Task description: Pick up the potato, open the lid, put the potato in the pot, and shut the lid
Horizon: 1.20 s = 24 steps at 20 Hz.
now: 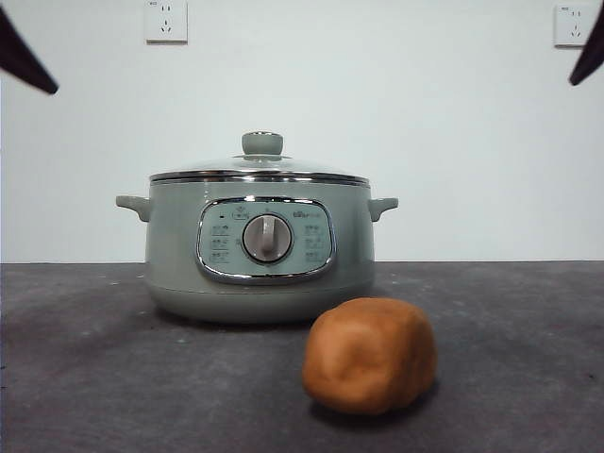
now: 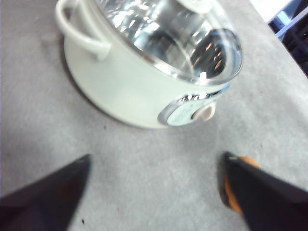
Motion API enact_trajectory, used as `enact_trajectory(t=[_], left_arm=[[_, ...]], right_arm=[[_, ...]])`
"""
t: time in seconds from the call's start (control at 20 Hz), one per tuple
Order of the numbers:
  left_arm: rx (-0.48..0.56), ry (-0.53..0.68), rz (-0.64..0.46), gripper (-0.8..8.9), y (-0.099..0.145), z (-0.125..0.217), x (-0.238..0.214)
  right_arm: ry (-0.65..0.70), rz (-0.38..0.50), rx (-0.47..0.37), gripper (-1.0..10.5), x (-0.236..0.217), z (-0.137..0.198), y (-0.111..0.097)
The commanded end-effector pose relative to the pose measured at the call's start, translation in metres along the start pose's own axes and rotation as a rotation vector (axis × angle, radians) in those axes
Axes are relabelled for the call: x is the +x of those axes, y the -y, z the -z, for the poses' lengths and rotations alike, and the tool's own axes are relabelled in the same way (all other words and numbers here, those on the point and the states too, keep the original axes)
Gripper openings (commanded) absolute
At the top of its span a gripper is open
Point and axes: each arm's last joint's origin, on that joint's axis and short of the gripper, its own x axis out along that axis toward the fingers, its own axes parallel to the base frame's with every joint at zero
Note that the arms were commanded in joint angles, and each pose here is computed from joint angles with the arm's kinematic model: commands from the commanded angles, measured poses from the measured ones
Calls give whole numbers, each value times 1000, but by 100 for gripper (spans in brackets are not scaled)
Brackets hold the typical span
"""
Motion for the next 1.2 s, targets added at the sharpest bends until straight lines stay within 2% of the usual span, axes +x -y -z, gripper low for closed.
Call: enact_trajectory(t=[0.05,0.3,0.5,0.7,0.95,1.2], left_arm=[[-11,-3,8,521,-1,-1,1],[-75,-69,10,521,-4,4,6],[-121,-158,20,521,-4,11,12],[-90,-195,60,521,4,13,19],[-8,-226,106,521,13,16,24],[11,-243,127,521,18,17,27]], right_arm=[[-50,4,100,760,6,0,2],[-172,-61,143,760,20,2,4],[-295,-84,211,760,37,7,-7],[-426,-121,225,760,66,17,-36],[-539,-77,212,759,103,34,-78],[-580,-17,160,756,122,40,-100]])
